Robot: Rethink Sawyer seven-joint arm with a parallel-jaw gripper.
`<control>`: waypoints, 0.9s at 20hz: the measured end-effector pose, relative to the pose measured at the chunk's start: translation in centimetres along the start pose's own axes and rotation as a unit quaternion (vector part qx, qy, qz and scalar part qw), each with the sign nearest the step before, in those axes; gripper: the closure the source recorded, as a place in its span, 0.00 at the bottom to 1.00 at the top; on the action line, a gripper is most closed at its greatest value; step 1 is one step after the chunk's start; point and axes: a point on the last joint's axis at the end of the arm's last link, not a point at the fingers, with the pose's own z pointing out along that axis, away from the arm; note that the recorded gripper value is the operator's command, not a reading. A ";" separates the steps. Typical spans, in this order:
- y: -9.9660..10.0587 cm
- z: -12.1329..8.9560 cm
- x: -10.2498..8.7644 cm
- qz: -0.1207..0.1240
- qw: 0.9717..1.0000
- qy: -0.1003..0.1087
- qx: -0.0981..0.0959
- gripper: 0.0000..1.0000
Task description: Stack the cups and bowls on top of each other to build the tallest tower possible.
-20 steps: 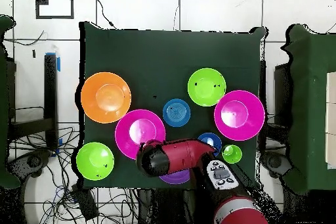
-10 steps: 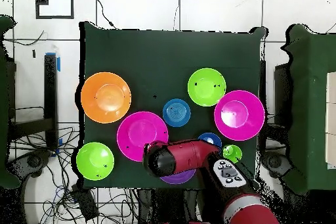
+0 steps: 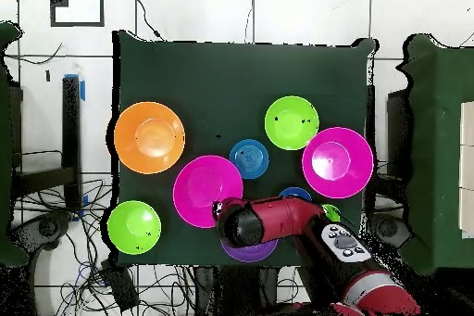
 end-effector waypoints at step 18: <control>-1.3 -2.6 -2.3 -0.013 0.999 -0.033 -0.001 0.00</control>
